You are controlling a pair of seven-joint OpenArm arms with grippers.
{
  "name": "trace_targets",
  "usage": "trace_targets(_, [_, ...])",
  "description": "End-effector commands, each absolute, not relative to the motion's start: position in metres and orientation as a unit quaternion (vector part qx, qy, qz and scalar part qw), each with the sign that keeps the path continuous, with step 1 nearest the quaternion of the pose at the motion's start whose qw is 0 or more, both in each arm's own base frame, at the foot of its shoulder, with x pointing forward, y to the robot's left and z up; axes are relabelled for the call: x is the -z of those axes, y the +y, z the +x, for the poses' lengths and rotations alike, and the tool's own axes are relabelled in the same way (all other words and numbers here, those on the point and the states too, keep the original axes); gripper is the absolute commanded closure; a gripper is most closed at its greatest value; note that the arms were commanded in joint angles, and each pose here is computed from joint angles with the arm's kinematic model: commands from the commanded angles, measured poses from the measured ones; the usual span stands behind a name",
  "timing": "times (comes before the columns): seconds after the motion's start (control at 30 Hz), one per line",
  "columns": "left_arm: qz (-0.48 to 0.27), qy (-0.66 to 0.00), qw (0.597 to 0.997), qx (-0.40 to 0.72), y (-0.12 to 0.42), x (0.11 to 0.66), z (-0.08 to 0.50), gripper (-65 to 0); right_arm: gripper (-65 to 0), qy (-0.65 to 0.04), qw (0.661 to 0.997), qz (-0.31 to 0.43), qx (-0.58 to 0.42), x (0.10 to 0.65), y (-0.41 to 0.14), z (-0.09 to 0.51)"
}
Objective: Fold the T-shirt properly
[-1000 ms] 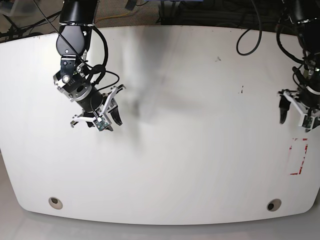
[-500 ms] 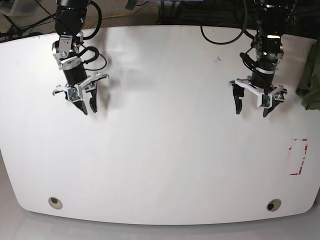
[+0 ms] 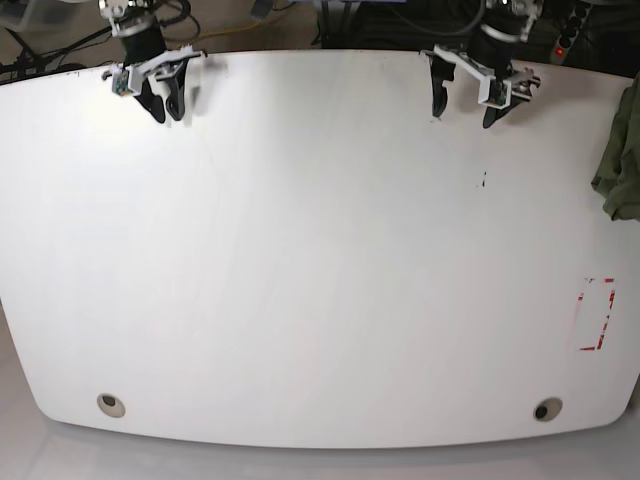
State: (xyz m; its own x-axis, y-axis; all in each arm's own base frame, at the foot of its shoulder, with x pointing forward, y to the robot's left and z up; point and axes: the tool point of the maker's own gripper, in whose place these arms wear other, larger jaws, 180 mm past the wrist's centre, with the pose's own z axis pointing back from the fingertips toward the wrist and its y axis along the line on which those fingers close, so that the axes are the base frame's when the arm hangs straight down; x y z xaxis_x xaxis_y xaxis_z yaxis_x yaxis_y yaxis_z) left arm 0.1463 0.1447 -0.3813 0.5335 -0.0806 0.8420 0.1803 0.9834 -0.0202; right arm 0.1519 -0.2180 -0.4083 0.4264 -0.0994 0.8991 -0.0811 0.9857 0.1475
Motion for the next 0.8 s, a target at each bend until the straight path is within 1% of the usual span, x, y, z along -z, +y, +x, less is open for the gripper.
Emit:
trace_targets(0.0, [-0.055,-0.453,0.887,0.07,0.144,0.382,0.115,-44.7,-16.6,-0.548,0.833,0.072,0.014,0.389,-0.229,0.135])
trace_targets(0.07, [-0.057,-0.433,0.897,0.069,0.143,0.384,0.096,-44.7,-16.6,-0.537,0.84,0.074,0.025,0.39,-0.226,0.119])
trace_targets(0.17, [-0.062,-0.385,0.919,0.065,0.143,0.391,0.054,-44.7,-16.6,-0.508,0.858,0.067,0.039,0.391,-0.23,0.083])
trace_targets(0.23, [-0.064,-0.368,0.925,0.064,0.142,0.393,0.04,-44.7,-16.6,-0.496,0.864,0.068,0.045,0.392,-0.23,0.069])
trace_targets(0.4, [-0.064,-0.309,0.947,0.063,0.147,0.409,-0.003,-45.1,-16.6,-0.442,0.892,0.069,0.063,0.399,-0.227,0.018])
trace_targets(0.57, [-0.055,-0.251,0.964,0.059,0.158,0.437,-0.042,-44.7,-16.6,-0.373,0.921,0.086,0.074,0.425,-0.205,-0.032])
trace_targets(0.67, [-0.044,-0.217,0.974,0.051,0.168,0.464,-0.06,-44.7,-16.6,-0.323,0.937,0.097,0.09,0.452,-0.194,-0.066])
trace_targets(0.77, [-0.032,-0.183,0.982,0.042,0.179,0.491,-0.076,-44.7,-16.6,-0.293,0.944,0.111,0.106,0.478,-0.181,-0.083])
